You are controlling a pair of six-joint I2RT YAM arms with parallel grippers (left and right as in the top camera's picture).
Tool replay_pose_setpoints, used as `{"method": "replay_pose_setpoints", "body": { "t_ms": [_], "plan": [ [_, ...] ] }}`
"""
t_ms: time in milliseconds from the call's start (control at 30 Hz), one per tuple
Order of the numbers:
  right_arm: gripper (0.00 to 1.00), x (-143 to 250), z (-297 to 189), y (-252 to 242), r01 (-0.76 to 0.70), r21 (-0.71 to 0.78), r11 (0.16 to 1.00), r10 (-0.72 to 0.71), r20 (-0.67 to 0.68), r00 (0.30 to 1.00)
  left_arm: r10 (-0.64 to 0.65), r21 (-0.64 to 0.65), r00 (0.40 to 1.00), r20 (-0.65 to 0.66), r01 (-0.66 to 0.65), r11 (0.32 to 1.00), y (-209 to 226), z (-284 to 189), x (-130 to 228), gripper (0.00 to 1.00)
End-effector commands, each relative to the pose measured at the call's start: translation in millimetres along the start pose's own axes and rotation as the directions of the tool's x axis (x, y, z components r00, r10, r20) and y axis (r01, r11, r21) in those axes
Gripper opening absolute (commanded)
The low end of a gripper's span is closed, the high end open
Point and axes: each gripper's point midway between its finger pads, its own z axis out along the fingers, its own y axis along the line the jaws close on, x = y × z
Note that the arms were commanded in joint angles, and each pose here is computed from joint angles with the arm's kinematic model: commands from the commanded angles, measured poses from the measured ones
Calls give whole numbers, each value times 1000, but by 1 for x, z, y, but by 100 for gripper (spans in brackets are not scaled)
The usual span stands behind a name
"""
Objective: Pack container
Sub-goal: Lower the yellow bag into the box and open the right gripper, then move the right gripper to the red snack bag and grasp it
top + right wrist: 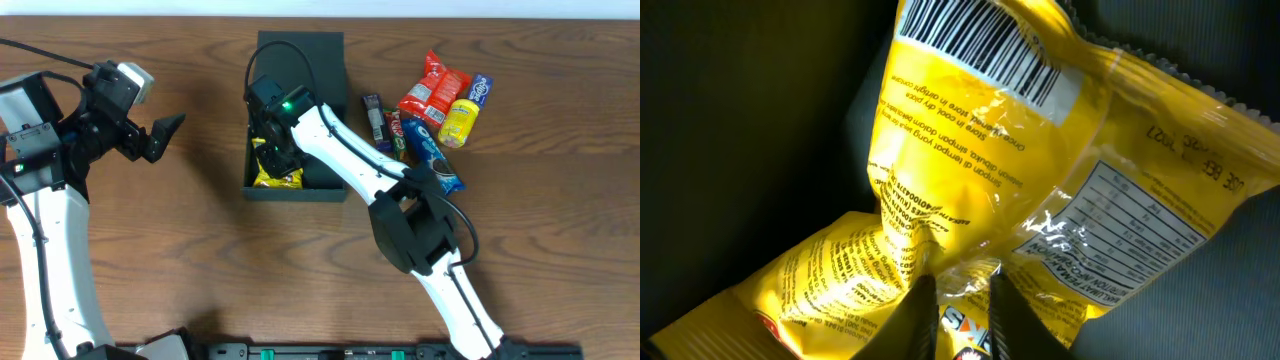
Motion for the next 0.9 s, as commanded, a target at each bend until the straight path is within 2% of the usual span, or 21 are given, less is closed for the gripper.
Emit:
{"method": "replay_pose_setpoints", "body": {
  "t_ms": [0, 67, 233, 400, 533, 600, 633, 733, 867],
  "plan": [
    [18, -5, -8, 10, 22, -35, 999, -21, 22, 1000, 9, 9, 1000, 9, -9, 1000, 1, 1, -1, 95],
    [24, -11, -19, 13, 26, -39, 999, -25, 42, 999, 8, 9, 1000, 10, -9, 1000, 1, 1, -1, 95],
    [50, -30, -68, 18, 30, -49, 998, -24, 120, 993, 5, 8, 1000, 9, -5, 1000, 1, 1, -1, 95],
    [60, -47, -134, -7, -10, -6, 1000, 11, 248, 969, -6, 9, 1000, 9, 6, 1000, 1, 1, -1, 95],
    [72, -50, -179, -79, -158, 151, 976, 99, 341, 935, -8, 9, 1000, 9, 8, 1000, 1, 1, -1, 95],
    [73, -47, -189, -121, -284, 194, 939, 198, 370, 908, -7, 9, 1000, 9, 7, 1000, 1, 1, -1, 95],
    [78, -44, -192, -143, -346, 215, 913, 248, 381, 891, -8, 10, 1000, 9, 8, 1000, 1, 1, -1, 95],
    [84, -35, -190, -206, -535, 265, 802, 402, 423, 812, -16, 10, 1000, 9, 16, 1000, 1, 1, -1, 95],
    [89, -27, -163, -263, -675, 210, 708, 564, 408, 718, -26, 9, 1000, 9, 26, 1000, 1, 1, -1, 95]
  ]
}}
